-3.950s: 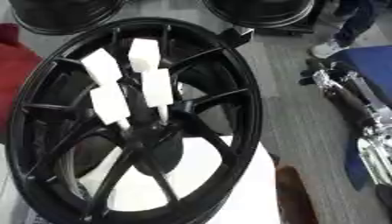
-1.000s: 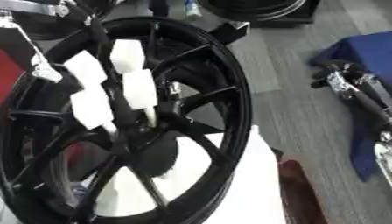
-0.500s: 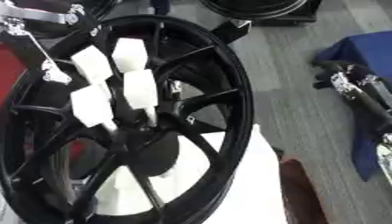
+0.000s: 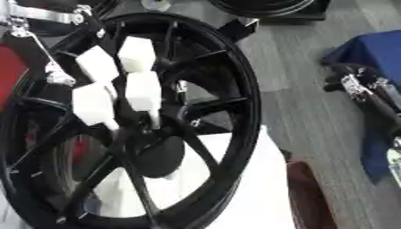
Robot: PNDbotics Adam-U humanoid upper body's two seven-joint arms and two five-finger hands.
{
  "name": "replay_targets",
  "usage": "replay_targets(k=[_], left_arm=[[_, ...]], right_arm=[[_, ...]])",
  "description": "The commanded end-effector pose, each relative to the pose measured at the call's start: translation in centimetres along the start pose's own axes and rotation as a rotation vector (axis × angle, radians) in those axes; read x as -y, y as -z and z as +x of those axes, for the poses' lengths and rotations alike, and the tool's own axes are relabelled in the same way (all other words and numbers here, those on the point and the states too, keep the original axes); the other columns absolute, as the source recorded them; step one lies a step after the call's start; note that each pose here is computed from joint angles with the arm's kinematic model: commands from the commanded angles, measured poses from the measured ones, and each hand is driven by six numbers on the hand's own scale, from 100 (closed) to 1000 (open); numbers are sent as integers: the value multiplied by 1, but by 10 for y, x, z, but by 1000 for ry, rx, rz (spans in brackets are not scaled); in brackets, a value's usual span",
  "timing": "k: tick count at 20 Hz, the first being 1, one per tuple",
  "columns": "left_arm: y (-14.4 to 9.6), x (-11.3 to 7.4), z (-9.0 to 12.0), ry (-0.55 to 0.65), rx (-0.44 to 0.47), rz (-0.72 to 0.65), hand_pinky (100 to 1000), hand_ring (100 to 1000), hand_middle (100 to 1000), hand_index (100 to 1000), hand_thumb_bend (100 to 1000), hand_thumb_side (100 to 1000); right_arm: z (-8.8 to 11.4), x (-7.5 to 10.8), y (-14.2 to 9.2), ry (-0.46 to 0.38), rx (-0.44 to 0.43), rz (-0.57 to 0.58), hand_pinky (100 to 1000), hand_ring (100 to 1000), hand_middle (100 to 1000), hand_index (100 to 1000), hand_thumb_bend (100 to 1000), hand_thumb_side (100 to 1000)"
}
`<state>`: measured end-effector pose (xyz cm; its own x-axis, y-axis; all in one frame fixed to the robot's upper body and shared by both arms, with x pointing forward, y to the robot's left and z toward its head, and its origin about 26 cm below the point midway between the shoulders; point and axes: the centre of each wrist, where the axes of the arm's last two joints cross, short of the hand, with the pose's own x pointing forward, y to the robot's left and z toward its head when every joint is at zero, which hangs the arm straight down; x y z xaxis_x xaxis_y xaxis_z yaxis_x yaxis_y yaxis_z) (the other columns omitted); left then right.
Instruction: Pull the pin out of the wheel hub.
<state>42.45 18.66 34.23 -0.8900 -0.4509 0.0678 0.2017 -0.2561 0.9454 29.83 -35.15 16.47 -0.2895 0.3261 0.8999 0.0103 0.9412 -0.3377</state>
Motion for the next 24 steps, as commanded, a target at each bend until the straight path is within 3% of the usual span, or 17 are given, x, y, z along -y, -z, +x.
replay_targets(k=[1,7,16,19,24], left_arm=[[-16,-14,2,76,32,-51,719,584,366,467,323,100],[-42,-31,-4,26,-12,46,714,563,323,397,375,100],[-129,-58,-25,-76,-151,312,710,548,297,373,374,100],[-174,-51,-37,-135,-226,438,710,547,299,384,352,100],[-258,-13,-60,-281,-432,619,706,545,312,414,311,100]], right_arm=[[4,5,1,-13,12,-9,976,722,666,800,100,652],[4,6,0,-12,13,-11,976,723,665,800,100,665],[3,9,-3,-12,10,-26,976,722,665,800,100,642],[2,12,-5,-15,4,-35,976,722,665,801,100,640],[-1,17,-11,-23,-7,-65,976,721,664,801,100,634]])
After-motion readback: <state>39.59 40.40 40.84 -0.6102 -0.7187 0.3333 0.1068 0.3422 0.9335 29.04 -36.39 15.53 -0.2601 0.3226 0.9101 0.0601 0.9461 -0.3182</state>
